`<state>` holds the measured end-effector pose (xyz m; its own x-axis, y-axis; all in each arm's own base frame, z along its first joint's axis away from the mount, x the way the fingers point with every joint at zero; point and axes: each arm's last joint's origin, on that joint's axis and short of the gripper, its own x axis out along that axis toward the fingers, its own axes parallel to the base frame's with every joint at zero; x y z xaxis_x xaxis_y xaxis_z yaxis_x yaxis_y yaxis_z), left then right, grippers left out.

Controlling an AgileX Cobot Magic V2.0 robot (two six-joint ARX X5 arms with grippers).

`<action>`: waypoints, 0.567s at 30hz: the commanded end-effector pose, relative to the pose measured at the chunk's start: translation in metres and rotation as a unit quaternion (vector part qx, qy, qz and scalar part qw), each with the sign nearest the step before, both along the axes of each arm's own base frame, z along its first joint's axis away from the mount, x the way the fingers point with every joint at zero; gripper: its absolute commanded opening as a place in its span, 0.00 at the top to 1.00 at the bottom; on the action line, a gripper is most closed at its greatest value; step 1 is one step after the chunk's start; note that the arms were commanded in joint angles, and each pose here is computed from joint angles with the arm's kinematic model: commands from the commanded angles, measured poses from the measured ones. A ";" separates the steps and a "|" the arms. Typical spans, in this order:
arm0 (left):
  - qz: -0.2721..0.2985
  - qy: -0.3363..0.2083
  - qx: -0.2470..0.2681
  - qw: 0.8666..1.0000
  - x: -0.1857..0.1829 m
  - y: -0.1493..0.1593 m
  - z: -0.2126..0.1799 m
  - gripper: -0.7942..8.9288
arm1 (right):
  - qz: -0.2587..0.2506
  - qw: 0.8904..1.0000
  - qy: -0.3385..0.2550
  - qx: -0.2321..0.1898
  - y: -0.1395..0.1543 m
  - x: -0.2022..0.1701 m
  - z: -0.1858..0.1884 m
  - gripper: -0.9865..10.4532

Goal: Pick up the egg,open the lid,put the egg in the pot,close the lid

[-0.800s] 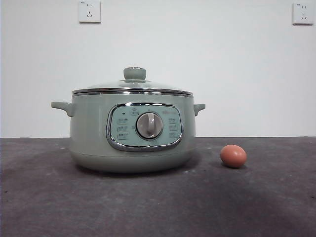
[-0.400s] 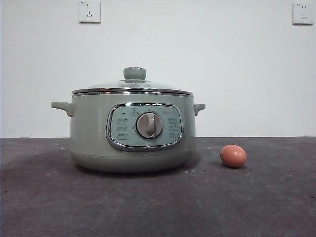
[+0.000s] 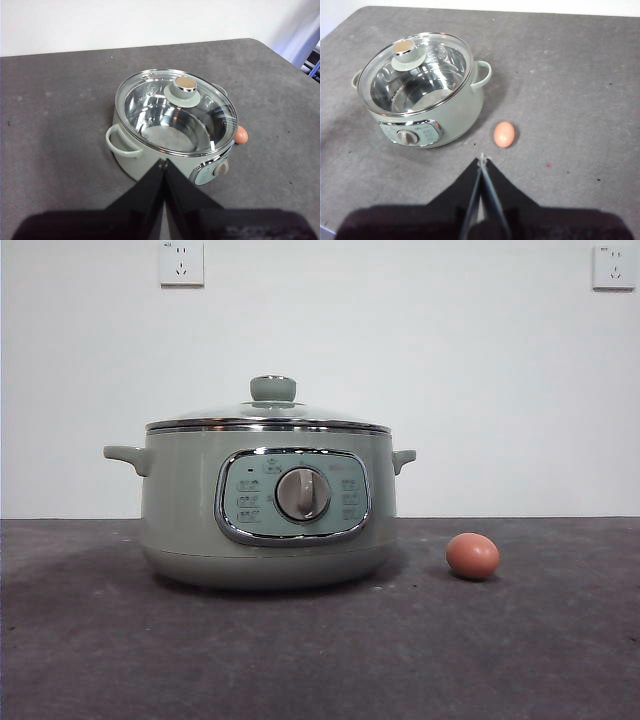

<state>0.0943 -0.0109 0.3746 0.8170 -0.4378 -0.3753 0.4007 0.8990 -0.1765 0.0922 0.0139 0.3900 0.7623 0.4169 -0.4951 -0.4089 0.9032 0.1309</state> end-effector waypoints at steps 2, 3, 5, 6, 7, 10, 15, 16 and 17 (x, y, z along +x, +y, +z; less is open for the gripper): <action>-0.006 0.003 0.004 1.000 0.003 0.000 -0.001 0.89 | 0.009 1.000 -0.003 -0.001 0.000 -0.001 0.001 0.88; -0.006 0.005 0.004 1.000 0.004 0.000 -0.001 0.78 | 0.009 1.000 -0.002 -0.001 0.000 -0.001 0.001 0.79; -0.006 0.009 0.003 1.000 0.006 0.000 -0.002 0.34 | 0.008 1.000 0.003 -0.001 0.000 0.000 0.000 0.50; -0.008 0.012 0.003 1.000 0.007 -0.001 -0.002 0.22 | 0.008 1.000 0.006 0.000 0.001 0.000 0.000 0.37; -0.011 0.014 0.003 1.000 0.008 -0.001 -0.003 0.22 | 0.008 1.000 0.007 0.000 0.000 0.000 0.000 0.35; -0.036 0.021 -0.005 0.999 0.014 -0.004 -0.004 0.22 | 0.008 1.000 0.011 0.000 0.001 0.001 -0.001 0.35; -0.058 0.042 -0.006 0.997 0.040 -0.009 0.004 0.22 | 0.008 1.000 0.030 0.000 0.001 0.012 -0.004 0.35; -0.065 0.045 -0.005 0.997 0.047 -0.012 0.009 0.22 | 0.008 0.999 0.036 0.000 0.001 0.016 -0.005 0.35; -0.074 0.048 -0.002 0.996 0.057 -0.015 0.014 0.22 | 0.008 0.999 0.042 0.000 0.001 0.020 -0.006 0.35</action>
